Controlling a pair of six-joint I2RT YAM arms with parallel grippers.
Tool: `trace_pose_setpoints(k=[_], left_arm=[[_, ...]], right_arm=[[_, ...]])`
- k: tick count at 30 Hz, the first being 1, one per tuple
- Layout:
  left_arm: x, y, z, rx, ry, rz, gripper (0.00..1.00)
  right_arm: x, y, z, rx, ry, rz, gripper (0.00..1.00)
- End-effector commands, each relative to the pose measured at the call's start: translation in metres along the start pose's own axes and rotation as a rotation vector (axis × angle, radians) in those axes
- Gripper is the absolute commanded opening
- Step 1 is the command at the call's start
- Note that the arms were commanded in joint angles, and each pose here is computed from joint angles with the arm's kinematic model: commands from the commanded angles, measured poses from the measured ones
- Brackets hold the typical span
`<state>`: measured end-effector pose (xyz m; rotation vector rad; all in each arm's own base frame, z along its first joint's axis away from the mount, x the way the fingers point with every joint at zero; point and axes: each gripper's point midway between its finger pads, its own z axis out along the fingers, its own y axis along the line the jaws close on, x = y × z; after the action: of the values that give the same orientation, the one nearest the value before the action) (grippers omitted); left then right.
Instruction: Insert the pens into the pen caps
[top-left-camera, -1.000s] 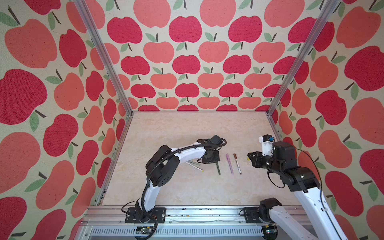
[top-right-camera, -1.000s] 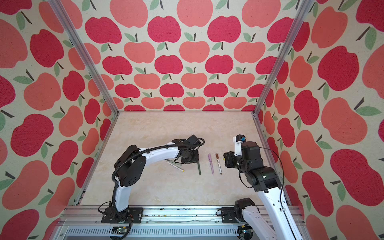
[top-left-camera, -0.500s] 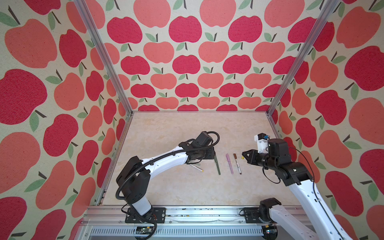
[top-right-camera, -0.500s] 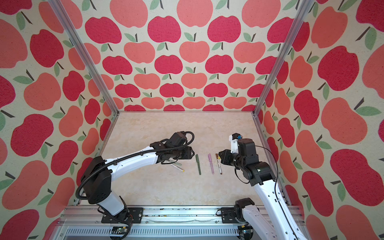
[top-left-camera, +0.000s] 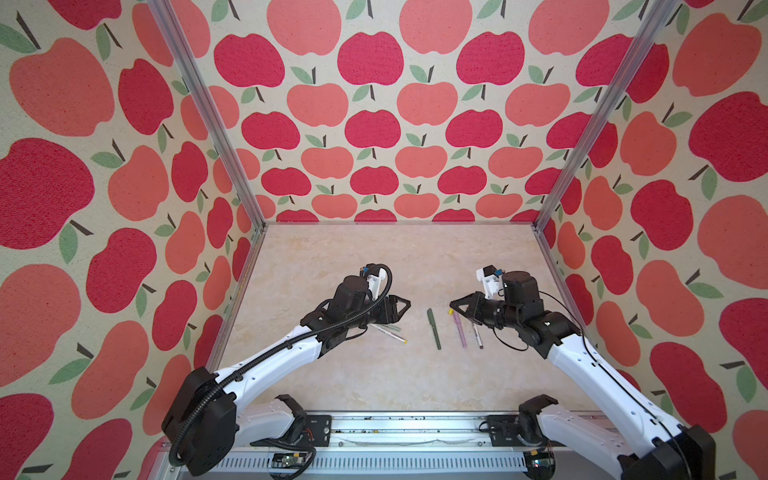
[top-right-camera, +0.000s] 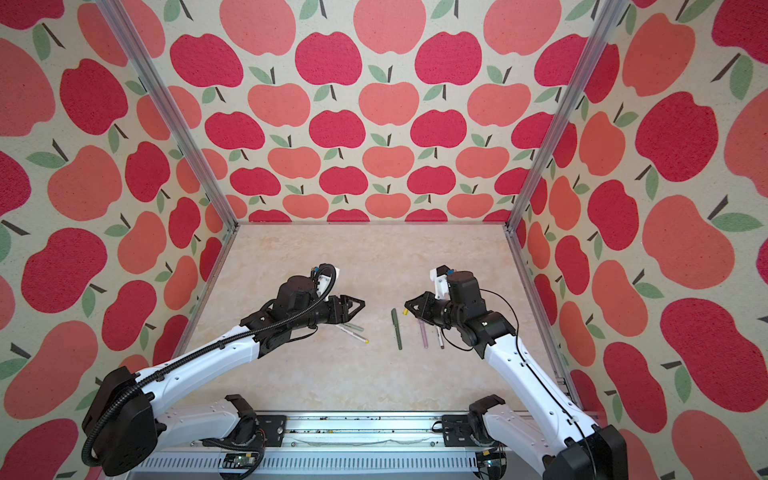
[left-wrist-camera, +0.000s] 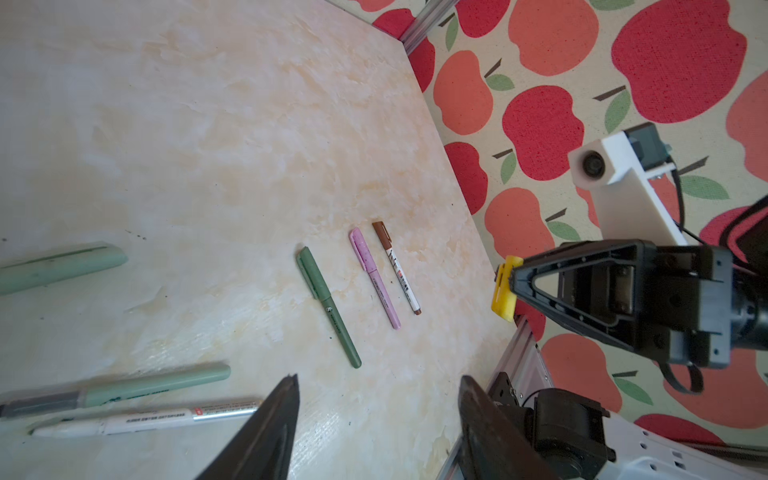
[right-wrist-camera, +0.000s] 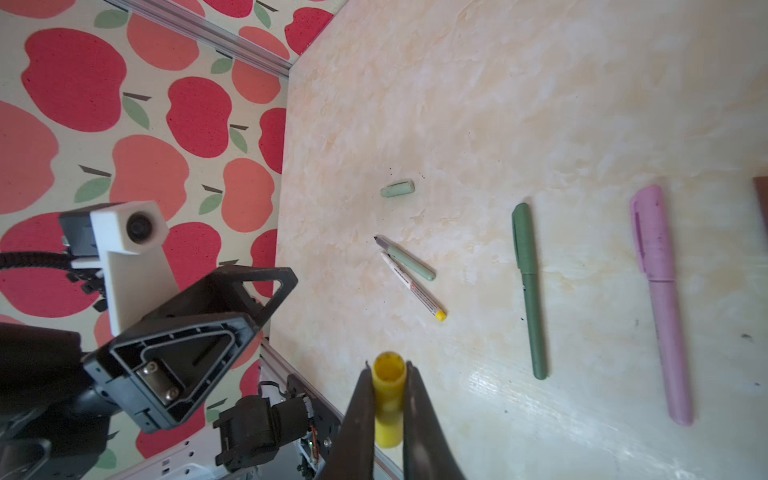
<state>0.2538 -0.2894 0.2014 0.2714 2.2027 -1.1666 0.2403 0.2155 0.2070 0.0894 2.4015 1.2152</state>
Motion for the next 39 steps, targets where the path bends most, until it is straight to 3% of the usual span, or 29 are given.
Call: trace_pose_setpoints(k=[1,8,12,20,29,34,39], left_arm=[[-0.006,-0.032,-0.009,0.167,-0.032,0.081,0.64],[0.003,-0.061,-0.017,0.297,0.064,0.193,0.63],[0.007,-0.058,-0.015,0.287,0.091,0.189,0.58],[0.0,-0.057,-0.017,0.306,-0.012,0.155,0.56],[-0.007,-0.059,-0.015,0.29,-0.036,0.183,0.5],[-0.003,-0.045,-0.023,0.211,-0.046,0.153,0.5],[0.011,0.002,-0.046,-0.029,-0.073,0.047,0.53]], right_arm=[[-0.004,0.035,0.007,-0.141,0.025,0.024,0.11],[0.024,0.056,0.025,-0.146,0.192,-0.046,0.12],[0.032,0.072,0.03,-0.183,0.217,-0.085,0.12],[0.022,0.09,0.035,-0.261,0.119,-0.046,0.12],[0.023,0.109,0.04,-0.297,0.116,-0.07,0.12],[0.019,0.095,0.041,-0.203,0.092,-0.122,0.12],[0.022,0.057,0.05,0.005,0.122,-0.199,0.12]])
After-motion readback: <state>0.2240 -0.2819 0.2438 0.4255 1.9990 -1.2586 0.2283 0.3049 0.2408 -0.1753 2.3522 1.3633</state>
